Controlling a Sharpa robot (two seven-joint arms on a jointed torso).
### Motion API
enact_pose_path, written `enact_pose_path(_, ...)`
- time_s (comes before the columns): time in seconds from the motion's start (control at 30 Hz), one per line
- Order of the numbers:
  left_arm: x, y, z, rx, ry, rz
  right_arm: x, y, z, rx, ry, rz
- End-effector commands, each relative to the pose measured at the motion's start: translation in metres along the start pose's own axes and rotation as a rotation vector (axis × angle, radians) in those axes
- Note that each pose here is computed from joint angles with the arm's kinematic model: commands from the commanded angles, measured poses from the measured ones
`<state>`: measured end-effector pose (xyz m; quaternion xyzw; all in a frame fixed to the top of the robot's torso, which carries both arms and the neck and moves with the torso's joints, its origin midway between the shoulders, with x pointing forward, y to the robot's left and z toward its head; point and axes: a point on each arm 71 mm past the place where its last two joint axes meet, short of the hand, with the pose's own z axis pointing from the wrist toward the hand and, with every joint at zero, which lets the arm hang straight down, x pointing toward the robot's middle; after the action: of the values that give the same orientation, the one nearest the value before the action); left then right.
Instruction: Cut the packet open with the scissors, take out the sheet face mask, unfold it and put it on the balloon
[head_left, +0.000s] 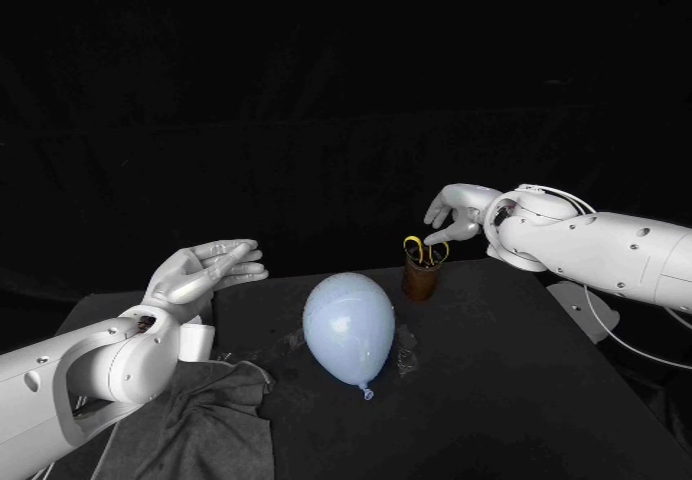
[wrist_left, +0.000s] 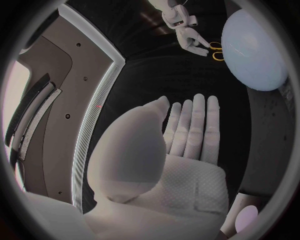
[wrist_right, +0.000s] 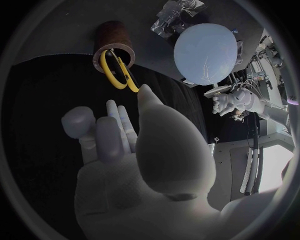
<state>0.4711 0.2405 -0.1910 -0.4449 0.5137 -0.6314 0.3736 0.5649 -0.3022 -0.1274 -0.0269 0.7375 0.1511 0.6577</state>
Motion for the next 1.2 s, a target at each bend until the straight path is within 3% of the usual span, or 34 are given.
enact_pose_path(0.03,0.0012,-0.0015,0.0004,0.011,0.004,-0.004,0.003,-0.001,0.001,0.016,0.039,-0.01)
enact_pose_path(1.2,0.0008,-0.0013,0.0003,0.006,0.007,-0.005,0.018,0.02,0.026,0.006,0.091,-0.038)
